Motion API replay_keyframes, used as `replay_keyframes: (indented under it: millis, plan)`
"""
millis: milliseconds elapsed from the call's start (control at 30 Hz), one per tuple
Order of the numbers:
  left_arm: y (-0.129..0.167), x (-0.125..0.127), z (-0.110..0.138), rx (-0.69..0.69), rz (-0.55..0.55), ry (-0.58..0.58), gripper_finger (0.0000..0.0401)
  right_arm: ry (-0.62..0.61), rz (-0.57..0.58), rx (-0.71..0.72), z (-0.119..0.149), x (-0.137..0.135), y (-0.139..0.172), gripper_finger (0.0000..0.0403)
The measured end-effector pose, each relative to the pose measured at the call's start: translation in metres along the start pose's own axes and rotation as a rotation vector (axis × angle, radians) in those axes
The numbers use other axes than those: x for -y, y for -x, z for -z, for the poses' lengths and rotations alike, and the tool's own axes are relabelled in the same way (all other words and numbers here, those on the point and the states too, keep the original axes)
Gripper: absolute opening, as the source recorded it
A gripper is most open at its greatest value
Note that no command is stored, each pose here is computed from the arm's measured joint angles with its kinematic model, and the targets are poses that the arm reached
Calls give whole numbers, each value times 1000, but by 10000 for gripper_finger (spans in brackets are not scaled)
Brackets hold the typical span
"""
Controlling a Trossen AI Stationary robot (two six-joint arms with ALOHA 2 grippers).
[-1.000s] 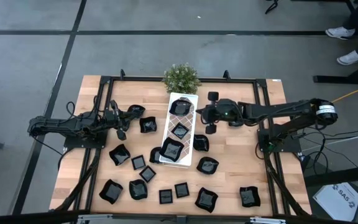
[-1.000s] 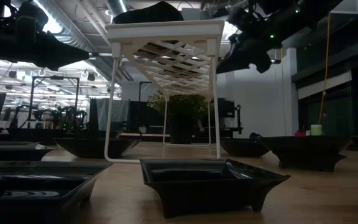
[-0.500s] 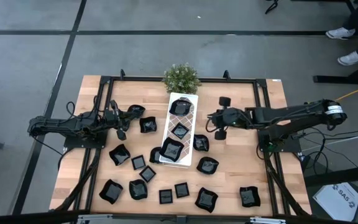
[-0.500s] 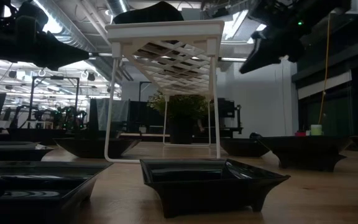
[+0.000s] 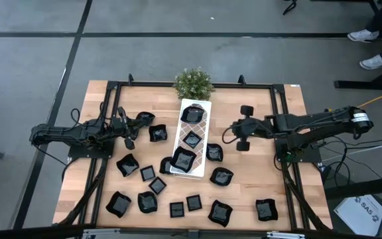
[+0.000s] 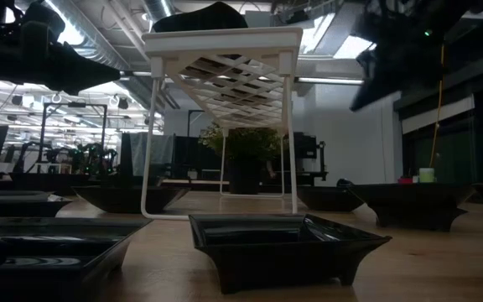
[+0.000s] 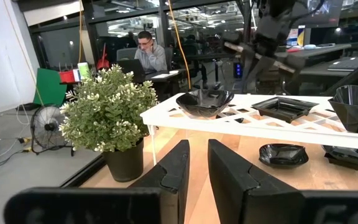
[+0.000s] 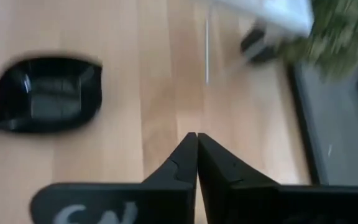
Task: Pick & Place Mini shaped plates
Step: Stack the leaf shaped plate on top of the leaf shaped plate on the shelf
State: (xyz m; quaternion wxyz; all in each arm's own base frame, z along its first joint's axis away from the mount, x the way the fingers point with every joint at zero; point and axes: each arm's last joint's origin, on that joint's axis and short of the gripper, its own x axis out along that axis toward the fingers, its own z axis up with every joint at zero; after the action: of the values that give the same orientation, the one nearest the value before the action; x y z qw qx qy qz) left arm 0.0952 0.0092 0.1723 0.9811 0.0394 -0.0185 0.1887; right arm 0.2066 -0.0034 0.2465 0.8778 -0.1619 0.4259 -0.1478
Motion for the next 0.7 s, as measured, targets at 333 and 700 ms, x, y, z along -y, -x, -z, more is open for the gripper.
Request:
replay_keyframes:
  millis: [333,700]
  plan:
    - [0,0,0,0,0,0,52,-170,-12,-297,30,-3,5,12]
    - [0,0,0,0,0,0,53,-261,-38,-370,36,-4,7,24]
